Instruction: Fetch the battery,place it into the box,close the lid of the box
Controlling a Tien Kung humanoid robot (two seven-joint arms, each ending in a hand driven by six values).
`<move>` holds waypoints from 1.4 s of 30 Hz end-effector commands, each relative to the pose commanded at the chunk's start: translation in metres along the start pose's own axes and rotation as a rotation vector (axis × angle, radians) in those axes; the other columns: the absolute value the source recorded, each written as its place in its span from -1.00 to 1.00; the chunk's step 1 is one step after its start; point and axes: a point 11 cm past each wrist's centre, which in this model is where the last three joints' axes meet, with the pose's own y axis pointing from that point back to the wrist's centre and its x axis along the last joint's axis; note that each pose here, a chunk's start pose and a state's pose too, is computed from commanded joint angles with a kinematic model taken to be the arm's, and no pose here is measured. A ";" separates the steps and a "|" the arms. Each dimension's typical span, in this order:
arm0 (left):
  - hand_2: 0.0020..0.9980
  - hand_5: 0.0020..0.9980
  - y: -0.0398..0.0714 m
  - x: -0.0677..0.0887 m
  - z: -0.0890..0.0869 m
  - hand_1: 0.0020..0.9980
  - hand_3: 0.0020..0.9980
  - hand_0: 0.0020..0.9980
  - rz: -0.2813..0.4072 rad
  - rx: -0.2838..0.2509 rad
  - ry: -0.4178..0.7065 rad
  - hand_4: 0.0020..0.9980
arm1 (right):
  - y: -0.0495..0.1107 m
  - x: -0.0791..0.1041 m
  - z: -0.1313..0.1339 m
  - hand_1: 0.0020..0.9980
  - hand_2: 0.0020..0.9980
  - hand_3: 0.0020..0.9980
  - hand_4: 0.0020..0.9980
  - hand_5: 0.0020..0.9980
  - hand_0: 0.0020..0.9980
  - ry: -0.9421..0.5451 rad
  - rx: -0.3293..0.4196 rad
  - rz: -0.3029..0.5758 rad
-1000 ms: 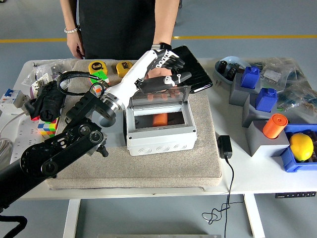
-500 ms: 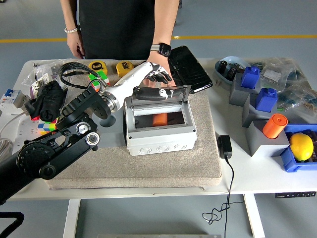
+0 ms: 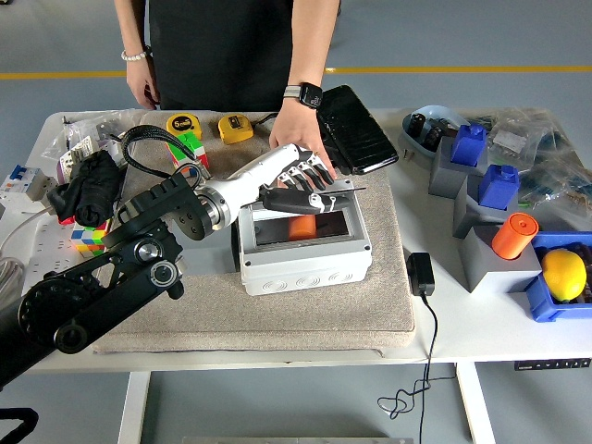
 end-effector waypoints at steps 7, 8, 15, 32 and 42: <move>0.13 0.19 -0.005 -0.012 -0.007 0.11 0.14 -0.37 -0.029 0.008 0.038 0.93 | 0.000 0.000 -0.001 0.39 0.38 0.41 1.00 0.15 0.46 -0.001 0.003 -0.001; 0.13 0.19 -0.005 -0.012 -0.006 0.11 0.14 -0.37 -0.025 0.003 0.041 0.93 | 0.000 0.000 -0.001 0.39 0.38 0.41 1.00 0.15 0.46 0.000 0.003 -0.001; 0.15 0.21 0.002 0.007 0.007 0.13 0.15 -0.33 0.073 -0.100 0.152 0.90 | 0.000 -0.002 -0.001 0.39 0.38 0.41 1.00 0.15 0.45 -0.001 0.004 -0.003; 0.18 0.19 0.043 0.112 -0.075 0.23 0.17 0.06 0.480 -0.213 0.820 0.91 | -0.001 0.001 0.001 0.39 0.38 0.41 1.00 0.15 0.46 -0.002 -0.015 0.004; 0.14 0.18 0.067 0.124 -0.125 0.16 0.13 -0.13 0.569 -0.103 0.802 0.90 | -0.002 0.008 -0.009 0.39 0.38 0.41 1.00 0.16 0.46 -0.009 -0.004 0.019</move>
